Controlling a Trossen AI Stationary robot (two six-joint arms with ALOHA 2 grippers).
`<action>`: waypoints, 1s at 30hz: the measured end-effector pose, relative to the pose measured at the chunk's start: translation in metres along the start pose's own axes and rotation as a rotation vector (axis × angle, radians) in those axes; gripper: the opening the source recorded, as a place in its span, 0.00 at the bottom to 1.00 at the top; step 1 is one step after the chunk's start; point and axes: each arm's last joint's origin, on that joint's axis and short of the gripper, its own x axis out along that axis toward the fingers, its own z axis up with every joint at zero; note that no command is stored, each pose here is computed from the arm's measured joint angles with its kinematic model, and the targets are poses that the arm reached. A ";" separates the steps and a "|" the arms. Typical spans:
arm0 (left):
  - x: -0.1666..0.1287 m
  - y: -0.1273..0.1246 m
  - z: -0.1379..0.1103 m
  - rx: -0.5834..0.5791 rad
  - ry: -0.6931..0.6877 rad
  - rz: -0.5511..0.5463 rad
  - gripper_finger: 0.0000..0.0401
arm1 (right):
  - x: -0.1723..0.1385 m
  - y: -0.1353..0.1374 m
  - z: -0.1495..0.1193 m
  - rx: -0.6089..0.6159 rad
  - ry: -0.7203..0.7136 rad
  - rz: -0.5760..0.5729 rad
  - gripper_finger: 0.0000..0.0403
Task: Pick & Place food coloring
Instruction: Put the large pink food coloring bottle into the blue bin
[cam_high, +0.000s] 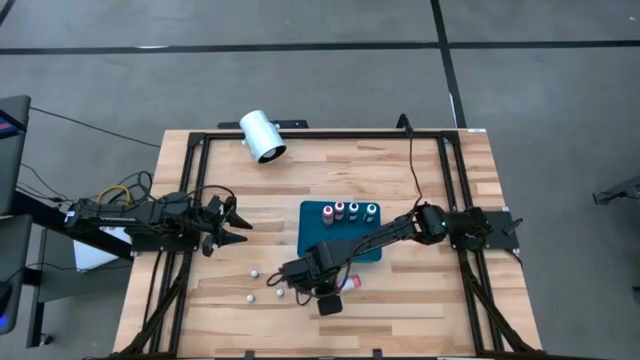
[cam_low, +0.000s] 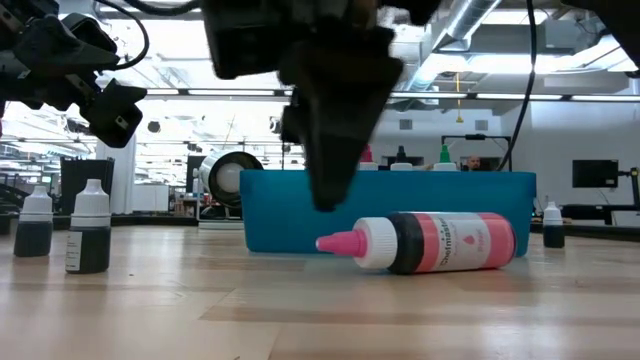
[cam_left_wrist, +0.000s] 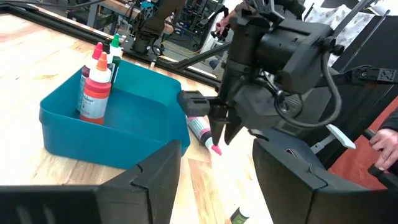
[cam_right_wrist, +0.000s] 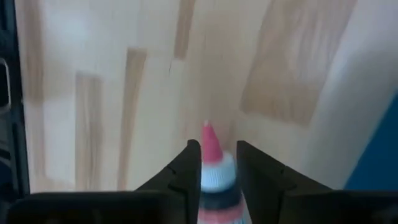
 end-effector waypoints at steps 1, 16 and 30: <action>0.000 0.000 0.000 0.000 0.000 -0.001 0.48 | -0.001 0.000 -0.002 0.001 0.019 -0.001 0.24; 0.000 0.000 0.000 0.010 0.000 0.000 0.48 | -0.001 0.004 -0.011 0.029 0.114 -0.007 0.37; 0.000 0.000 0.000 0.004 0.000 -0.001 0.48 | 0.009 0.001 -0.014 -0.003 0.129 -0.017 0.40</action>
